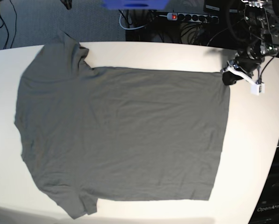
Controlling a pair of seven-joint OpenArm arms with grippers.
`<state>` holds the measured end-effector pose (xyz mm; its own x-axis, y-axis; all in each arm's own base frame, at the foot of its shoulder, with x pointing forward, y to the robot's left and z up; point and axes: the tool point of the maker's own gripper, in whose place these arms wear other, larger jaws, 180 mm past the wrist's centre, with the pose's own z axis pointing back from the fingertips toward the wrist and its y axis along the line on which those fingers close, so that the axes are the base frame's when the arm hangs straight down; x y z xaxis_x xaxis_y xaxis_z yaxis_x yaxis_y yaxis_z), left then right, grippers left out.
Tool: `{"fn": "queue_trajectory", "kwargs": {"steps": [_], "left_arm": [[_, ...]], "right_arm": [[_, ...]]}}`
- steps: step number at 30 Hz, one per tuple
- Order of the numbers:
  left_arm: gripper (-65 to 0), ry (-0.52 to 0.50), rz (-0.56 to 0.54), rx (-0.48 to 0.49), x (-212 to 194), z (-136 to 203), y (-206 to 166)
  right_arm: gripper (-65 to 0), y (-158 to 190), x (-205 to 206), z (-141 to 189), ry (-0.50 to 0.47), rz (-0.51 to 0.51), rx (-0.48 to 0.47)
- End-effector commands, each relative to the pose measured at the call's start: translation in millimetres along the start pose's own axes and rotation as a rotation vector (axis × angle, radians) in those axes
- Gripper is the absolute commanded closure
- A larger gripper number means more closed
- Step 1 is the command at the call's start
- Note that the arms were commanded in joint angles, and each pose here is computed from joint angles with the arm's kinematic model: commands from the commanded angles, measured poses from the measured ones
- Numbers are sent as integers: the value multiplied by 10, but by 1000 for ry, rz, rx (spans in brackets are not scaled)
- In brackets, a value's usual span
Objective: Fold the T-shirt properly
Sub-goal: 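Lower the right gripper to the collar-side shoulder corner and pinch it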
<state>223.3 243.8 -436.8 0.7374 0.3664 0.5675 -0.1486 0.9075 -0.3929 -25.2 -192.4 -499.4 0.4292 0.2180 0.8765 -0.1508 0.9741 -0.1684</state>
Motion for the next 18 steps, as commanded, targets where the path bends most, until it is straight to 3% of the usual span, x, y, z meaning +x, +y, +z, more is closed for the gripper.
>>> {"fn": "queue_trajectory", "kwargs": {"steps": [1,10,18], "left_arm": [[-26,79,-16,28,-164,20,67],[-26,82,-21,33,-168,31,85],[-26,56,-3,62,-98,83,197]], "right_arm": [[-10,-39,24,77,-15,2,-3],[-10,-160,63,54,-34,34,1],[-10,-443,384,-66,-139,95,-39]]}}
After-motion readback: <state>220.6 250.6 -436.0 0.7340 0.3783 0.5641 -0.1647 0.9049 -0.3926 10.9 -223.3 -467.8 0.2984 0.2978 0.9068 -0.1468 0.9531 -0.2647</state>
